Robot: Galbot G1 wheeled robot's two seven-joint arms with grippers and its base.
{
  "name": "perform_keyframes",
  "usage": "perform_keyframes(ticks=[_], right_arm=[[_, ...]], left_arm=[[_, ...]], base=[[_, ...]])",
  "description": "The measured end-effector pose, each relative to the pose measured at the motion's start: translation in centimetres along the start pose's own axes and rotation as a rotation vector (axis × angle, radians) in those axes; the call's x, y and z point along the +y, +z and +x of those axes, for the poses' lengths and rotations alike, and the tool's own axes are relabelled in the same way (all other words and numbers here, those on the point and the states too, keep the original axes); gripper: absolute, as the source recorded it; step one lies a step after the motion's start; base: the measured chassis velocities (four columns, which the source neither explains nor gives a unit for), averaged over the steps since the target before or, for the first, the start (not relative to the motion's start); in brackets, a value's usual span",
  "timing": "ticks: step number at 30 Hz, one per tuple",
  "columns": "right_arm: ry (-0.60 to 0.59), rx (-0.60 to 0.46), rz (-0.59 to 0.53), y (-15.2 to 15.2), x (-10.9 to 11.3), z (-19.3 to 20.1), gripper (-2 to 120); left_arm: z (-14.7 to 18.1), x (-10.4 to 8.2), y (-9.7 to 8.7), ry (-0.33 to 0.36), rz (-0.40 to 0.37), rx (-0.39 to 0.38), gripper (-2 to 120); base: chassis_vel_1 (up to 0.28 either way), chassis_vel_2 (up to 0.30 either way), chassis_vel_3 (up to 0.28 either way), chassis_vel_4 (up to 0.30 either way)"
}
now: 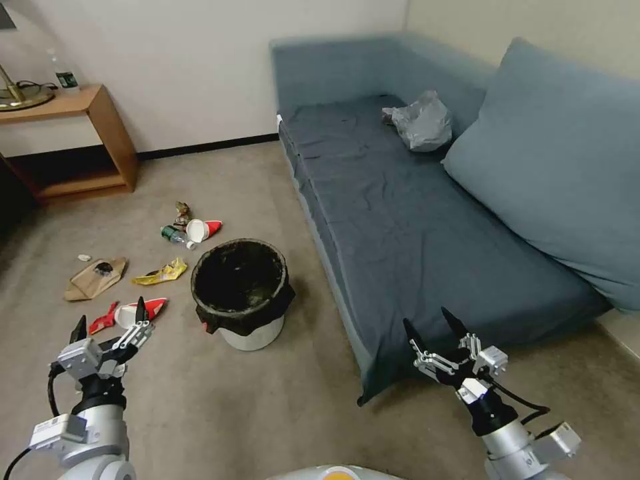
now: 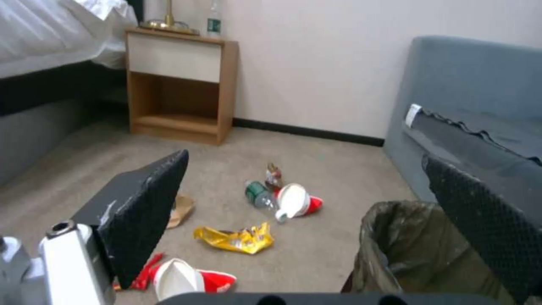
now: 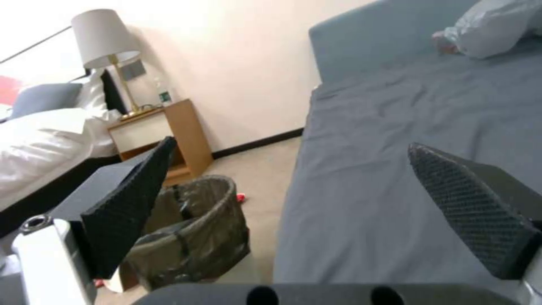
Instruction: Pick up the trash can from the floor.
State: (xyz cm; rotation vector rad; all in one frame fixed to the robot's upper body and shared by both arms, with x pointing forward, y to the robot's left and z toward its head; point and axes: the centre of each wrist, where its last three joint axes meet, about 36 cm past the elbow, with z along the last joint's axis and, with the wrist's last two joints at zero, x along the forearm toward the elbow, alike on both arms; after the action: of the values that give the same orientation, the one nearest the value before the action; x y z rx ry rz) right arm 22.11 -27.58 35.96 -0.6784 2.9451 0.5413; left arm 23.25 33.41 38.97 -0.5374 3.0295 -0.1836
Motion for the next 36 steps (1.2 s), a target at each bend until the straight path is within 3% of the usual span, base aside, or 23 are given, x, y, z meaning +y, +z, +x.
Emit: perform_keyframes(ticks=[7,9,12,21,22,28,36], right_arm=[[-0.037,-0.023,-0.014,-0.3,0.2,-0.3,100],[-0.055,-0.036,-0.014,-0.8,0.3,-0.6,100],[-0.061,-0.042,-0.014,-0.9,0.4,-0.8,100],[-0.066,-0.045,-0.025,-0.9,0.6,-1.3,100],[-0.065,-0.045,-0.025,-0.9,0.6,-1.3,100],[-0.057,-0.046,-0.022,-0.9,0.5,-1.2,100],[-0.043,-0.053,-0.022,-0.9,0.5,-1.1,100]], left_arm=[[-1.9,-0.3,-2.5,0.028,0.068,0.038,100],[-3.7,-0.9,-5.2,0.06,0.168,0.096,100],[-4.9,-0.9,-6.4,0.075,0.204,0.148,100],[-8.9,-1.2,-5.9,0.006,0.232,0.341,100],[-9.6,-1.6,-6.0,0.012,0.232,0.386,100],[-11.7,-3.0,-5.9,0.075,0.203,0.492,100],[-13.8,-4.3,-4.6,0.096,0.167,0.559,100]], base=[[0.0,0.0,0.0,0.0],[0.0,0.0,0.0,0.0],[0.0,0.0,0.0,0.0],[0.0,0.0,0.0,0.0],[0.0,0.0,0.0,0.0],[0.0,0.0,0.0,0.0],[0.0,0.0,0.0,0.0]])
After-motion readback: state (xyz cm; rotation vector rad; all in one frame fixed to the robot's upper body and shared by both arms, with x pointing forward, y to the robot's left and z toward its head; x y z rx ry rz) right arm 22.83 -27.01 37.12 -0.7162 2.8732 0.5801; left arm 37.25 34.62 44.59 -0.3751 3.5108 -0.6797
